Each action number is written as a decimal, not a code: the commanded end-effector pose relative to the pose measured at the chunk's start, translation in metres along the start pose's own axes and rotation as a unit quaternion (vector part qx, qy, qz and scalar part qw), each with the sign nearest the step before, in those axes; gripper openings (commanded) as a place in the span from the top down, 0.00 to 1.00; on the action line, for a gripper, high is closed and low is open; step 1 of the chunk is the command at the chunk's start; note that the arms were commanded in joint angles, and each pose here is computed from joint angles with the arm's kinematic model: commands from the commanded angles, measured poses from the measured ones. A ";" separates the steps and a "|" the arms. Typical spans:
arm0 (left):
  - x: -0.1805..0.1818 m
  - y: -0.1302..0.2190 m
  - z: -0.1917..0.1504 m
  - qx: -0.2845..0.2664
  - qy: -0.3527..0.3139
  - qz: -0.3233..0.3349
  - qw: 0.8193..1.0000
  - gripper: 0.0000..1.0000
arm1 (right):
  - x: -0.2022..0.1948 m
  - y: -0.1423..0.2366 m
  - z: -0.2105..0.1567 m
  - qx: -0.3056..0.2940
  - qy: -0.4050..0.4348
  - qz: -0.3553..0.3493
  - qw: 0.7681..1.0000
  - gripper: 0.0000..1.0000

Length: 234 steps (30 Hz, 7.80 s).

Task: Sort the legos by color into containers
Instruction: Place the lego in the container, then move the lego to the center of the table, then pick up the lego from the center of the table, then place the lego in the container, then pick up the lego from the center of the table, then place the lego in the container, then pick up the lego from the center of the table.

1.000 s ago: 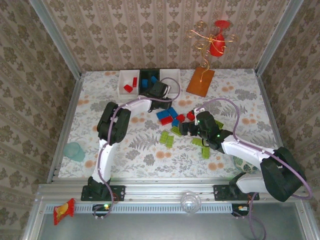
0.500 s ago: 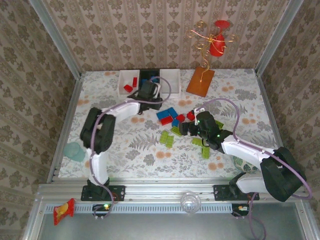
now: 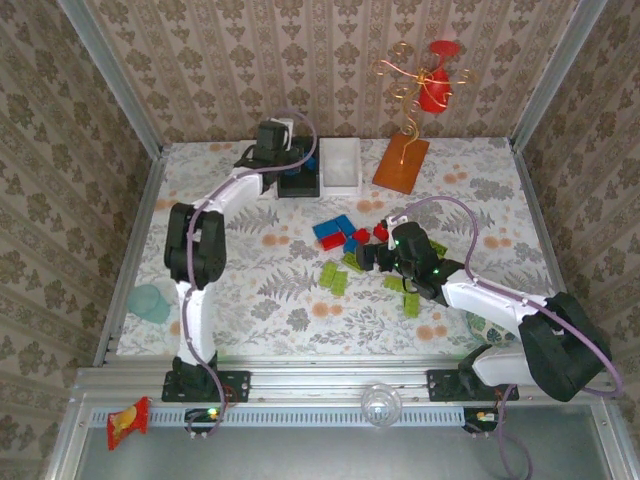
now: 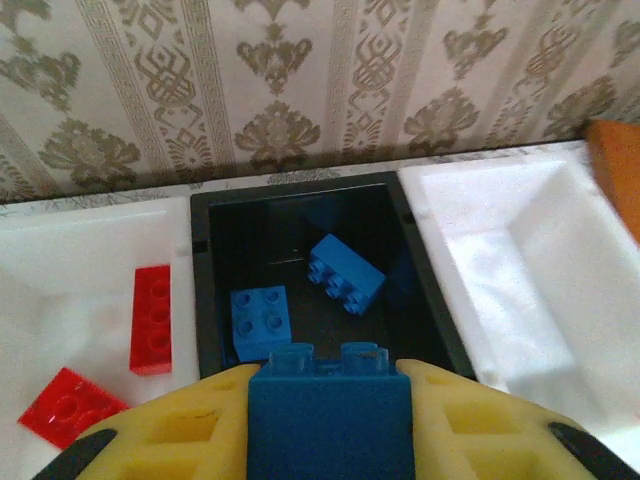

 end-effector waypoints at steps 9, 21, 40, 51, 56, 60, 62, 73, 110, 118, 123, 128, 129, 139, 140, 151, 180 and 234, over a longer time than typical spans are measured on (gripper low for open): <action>0.004 0.009 0.021 0.018 -0.009 -0.002 1.000 0.37 | -0.005 0.012 0.001 -0.007 -0.016 -0.024 1.000 0.00; -0.006 0.143 -0.101 0.091 0.036 -0.168 0.981 0.24 | -0.011 0.008 -0.006 0.062 0.005 -0.059 0.996 0.00; -0.070 0.147 -0.241 0.269 -0.057 -0.106 0.956 0.23 | -0.011 0.014 -0.016 0.083 -0.009 -0.054 0.995 0.01; -0.067 0.136 -0.251 0.288 -0.061 -0.079 0.952 0.33 | -0.012 0.013 -0.018 0.083 -0.007 -0.055 0.995 0.00; -0.056 0.145 -0.244 0.259 -0.050 -0.040 0.964 0.40 | -0.010 0.011 -0.017 0.085 -0.006 -0.051 0.995 0.00; -0.053 0.151 -0.243 0.249 -0.046 -0.040 0.966 0.41 | -0.010 0.011 -0.015 0.083 -0.006 -0.049 0.995 0.01; -0.054 0.147 -0.247 0.262 -0.055 -0.047 0.962 0.41 | -0.009 0.009 -0.015 0.083 -0.007 -0.047 0.995 0.00; -0.061 0.131 -0.265 0.294 -0.085 -0.048 0.951 0.49 | -0.010 0.007 -0.019 0.086 -0.009 -0.049 0.995 0.00; -0.104 -0.048 0.004 -0.033 -0.038 -0.091 0.995 0.57 | -0.012 0.027 -0.014 0.026 -0.062 -0.049 0.996 0.00; -0.108 -0.006 0.027 -0.032 -0.045 -0.104 0.993 0.39 | -0.013 0.029 -0.016 0.048 -0.021 -0.069 0.996 0.02; -0.094 0.052 0.001 -0.004 -0.025 -0.142 0.989 0.33 | 0.005 0.016 -0.020 0.088 0.042 -0.046 0.994 0.03; -0.058 0.109 -0.053 0.033 0.010 -0.151 0.988 0.31 | 0.021 -0.001 -0.027 0.111 0.075 -0.017 0.991 0.07; -0.052 0.119 -0.064 0.043 0.012 -0.151 0.988 0.30 | 0.025 -0.004 -0.028 0.116 0.087 -0.014 0.989 0.07; -0.016 0.177 -0.154 0.122 0.041 -0.182 0.975 0.23 | 0.037 -0.050 -0.034 0.158 0.147 -0.028 0.976 0.20; -0.015 0.179 -0.158 0.125 0.041 -0.181 0.975 0.22 | 0.038 -0.054 -0.035 0.163 0.153 -0.030 0.974 0.22; -0.009 0.177 -0.166 0.131 0.042 -0.166 0.976 0.22 | 0.051 -0.087 -0.033 0.184 0.197 0.007 0.963 0.39; -0.001 0.196 -0.153 0.050 0.093 -0.164 0.981 0.21 | 0.002 -0.123 0.153 -0.065 -0.050 -0.023 0.996 0.68; -0.009 0.197 -0.167 0.075 0.002 -0.250 0.965 0.15 | -0.051 -0.084 0.023 0.209 0.055 -0.154 0.964 0.36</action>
Point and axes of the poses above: each hand's point on the last joint's axis, 136 mm out from that joint toward the fingers, its own y axis back along the fingers, its own x axis along the line the jaws close on, z = x × y, the point moved 8 cm from there along y, back along the fingers, and after that the axes turned 11 degrees about y, right-handed, at the moved point
